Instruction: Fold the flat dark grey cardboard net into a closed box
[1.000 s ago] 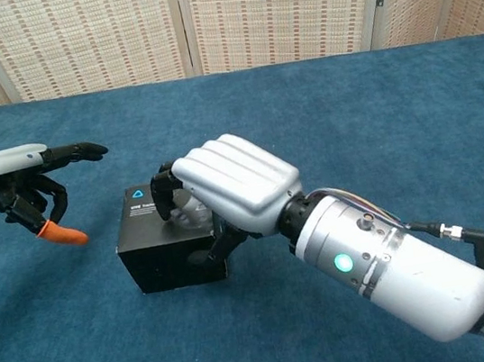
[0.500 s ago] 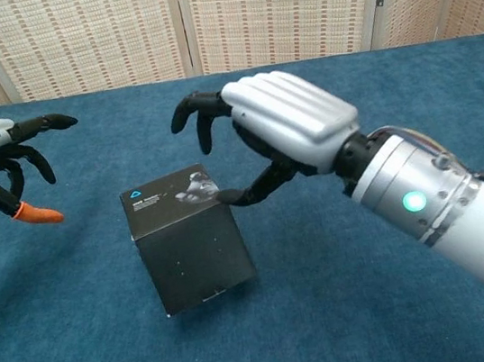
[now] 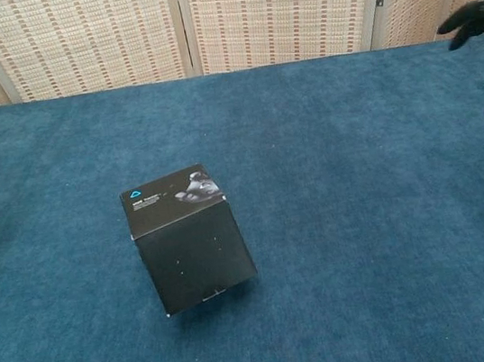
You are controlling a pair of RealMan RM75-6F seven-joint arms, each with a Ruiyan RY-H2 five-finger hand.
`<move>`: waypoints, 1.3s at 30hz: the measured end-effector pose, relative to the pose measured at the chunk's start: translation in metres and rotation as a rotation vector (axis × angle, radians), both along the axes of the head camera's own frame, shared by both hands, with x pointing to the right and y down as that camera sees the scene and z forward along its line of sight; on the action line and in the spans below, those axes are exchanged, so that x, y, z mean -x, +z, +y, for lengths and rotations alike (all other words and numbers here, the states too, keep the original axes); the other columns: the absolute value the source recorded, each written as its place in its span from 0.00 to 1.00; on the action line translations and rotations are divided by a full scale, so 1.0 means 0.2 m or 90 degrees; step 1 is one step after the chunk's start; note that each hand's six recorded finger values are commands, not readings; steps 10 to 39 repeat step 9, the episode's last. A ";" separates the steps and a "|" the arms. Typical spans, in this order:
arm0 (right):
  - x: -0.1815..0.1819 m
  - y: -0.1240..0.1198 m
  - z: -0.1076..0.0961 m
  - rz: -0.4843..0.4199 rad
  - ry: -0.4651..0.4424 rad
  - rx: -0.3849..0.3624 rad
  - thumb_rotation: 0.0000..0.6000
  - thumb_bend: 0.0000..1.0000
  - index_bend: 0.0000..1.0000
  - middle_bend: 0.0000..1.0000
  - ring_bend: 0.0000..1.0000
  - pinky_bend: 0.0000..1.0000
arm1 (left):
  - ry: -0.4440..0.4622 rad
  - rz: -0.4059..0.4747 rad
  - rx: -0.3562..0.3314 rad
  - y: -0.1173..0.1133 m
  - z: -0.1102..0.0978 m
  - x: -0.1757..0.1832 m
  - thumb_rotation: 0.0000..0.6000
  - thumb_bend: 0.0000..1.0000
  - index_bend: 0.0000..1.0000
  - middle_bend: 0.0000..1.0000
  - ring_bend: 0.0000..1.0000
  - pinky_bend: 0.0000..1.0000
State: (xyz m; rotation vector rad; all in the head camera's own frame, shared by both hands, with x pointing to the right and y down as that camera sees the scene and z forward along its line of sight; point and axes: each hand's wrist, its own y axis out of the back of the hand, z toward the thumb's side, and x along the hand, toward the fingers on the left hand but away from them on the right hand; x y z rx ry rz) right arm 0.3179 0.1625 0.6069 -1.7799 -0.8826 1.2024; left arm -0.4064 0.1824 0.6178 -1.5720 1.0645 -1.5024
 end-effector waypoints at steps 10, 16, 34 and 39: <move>-0.40 -0.17 0.27 0.003 0.142 0.014 1.00 0.22 0.11 0.16 0.11 0.29 | -0.016 -0.001 -0.004 -0.16 0.24 0.08 1.00 0.18 0.05 0.11 0.14 0.23; -0.40 -0.17 0.27 0.003 0.142 0.014 1.00 0.22 0.11 0.16 0.11 0.29 | -0.016 -0.001 -0.004 -0.16 0.24 0.08 1.00 0.18 0.05 0.11 0.14 0.23; -0.40 -0.17 0.27 0.003 0.142 0.014 1.00 0.22 0.11 0.16 0.11 0.29 | -0.016 -0.001 -0.004 -0.16 0.24 0.08 1.00 0.18 0.05 0.11 0.14 0.23; -0.40 -0.17 0.27 0.003 0.142 0.014 1.00 0.22 0.11 0.16 0.11 0.29 | -0.016 -0.001 -0.004 -0.16 0.24 0.08 1.00 0.18 0.05 0.11 0.14 0.23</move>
